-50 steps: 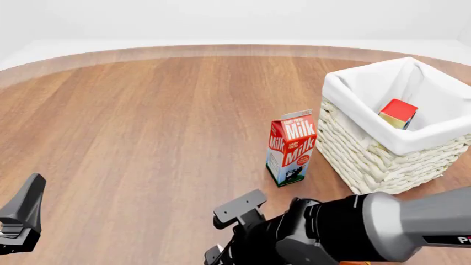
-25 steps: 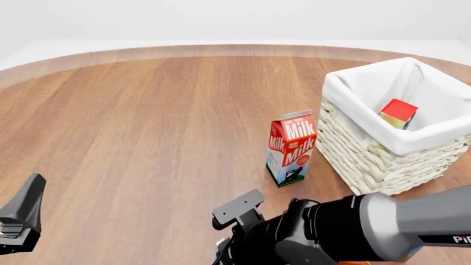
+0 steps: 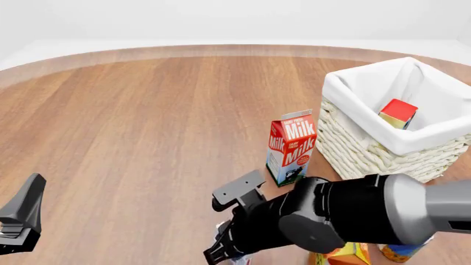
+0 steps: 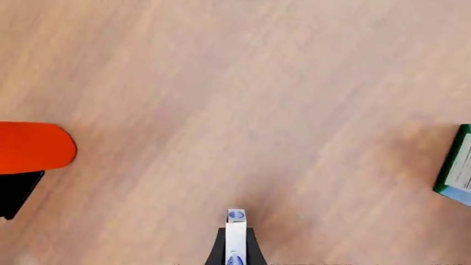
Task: Pick up the cream cheese box and the butter, and put them in the basket.
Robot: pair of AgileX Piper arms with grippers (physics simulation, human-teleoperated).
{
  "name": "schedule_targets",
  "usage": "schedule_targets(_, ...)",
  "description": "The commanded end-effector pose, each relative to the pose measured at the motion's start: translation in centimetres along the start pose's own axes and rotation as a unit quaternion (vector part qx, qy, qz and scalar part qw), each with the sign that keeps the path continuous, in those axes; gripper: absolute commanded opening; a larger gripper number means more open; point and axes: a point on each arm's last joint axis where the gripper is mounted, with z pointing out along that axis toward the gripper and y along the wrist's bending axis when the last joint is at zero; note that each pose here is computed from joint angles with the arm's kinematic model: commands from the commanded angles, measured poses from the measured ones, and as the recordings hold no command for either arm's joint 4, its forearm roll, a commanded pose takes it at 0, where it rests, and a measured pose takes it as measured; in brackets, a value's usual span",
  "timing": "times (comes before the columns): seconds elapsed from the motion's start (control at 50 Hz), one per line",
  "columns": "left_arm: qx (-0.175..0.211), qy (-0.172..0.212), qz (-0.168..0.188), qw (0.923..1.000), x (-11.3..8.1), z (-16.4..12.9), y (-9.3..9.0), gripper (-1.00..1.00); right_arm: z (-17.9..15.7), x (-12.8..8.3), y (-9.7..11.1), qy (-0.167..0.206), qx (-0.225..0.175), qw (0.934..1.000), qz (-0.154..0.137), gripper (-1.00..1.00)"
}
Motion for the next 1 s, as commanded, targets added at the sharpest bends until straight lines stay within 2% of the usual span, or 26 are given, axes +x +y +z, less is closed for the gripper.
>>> schedule_targets(0.02, 0.0, 0.0, 0.0, 1.0, 0.0, 0.0, 0.0, 1.0, -3.2, -2.2, 0.0, -0.027, -0.003, 0.9995, -0.014, -1.0)
schedule_targets(0.28, 0.0, 0.0, 0.0, 1.0, 0.0, 0.0, 0.0, 1.0, -8.7, -5.2, -0.1, -0.08, -0.006, 0.996, -0.04, -1.0)
schedule_targets(0.5, 0.0, 0.0, 0.0, 1.0, 0.0, 0.0, 0.0, 1.0, -14.5, -7.7, -1.2, -0.147, 0.006, 0.9872, -0.063, -1.0)
schedule_targets(0.64, 0.0, 0.0, 0.0, 1.0, 0.0, 0.0, 0.0, 1.0, -16.2, -8.2, -1.9, -0.17, 0.014, 0.9832, -0.064, -1.0)
schedule_targets(0.68, 0.0, 0.0, 0.0, 1.0, 0.0, 0.0, 0.0, 1.0, -17.4, -8.3, -3.2, -0.187, 0.031, 0.9801, -0.06, -1.0)
schedule_targets(0.82, 0.0, 0.0, 0.0, 1.0, 0.0, 0.0, 0.0, 1.0, -18.8, -8.6, -3.7, -0.204, 0.04, 0.9762, -0.062, -1.0)
schedule_targets(0.9, 0.0, 0.0, 0.0, 1.0, 0.0, 0.0, 0.0, 1.0, -21.9, -8.8, -4.3, -0.239, 0.055, 0.9671, -0.069, -1.0)
schedule_targets(0.92, 0.0, 0.0, 0.0, 1.0, 0.0, 0.0, 0.0, 1.0, -21.9, -8.8, -4.3, -0.239, 0.055, 0.9671, -0.069, -1.0)
schedule_targets(0.94, 0.0, 0.0, 0.0, 1.0, 0.0, 0.0, 0.0, 1.0, -23.0, -8.8, -4.6, -0.25, 0.062, 0.9638, -0.07, -1.0)
schedule_targets(0.96, 0.0, 0.0, 0.0, 1.0, 0.0, 0.0, 0.0, 1.0, -23.0, -8.8, -4.6, -0.25, 0.062, 0.9638, -0.07, -1.0)
schedule_targets(1.0, 0.0, 0.0, 0.0, 1.0, 0.0, 0.0, 0.0, 1.0, -24.2, -8.9, -4.8, -0.262, 0.07, 0.9598, -0.074, -1.0)
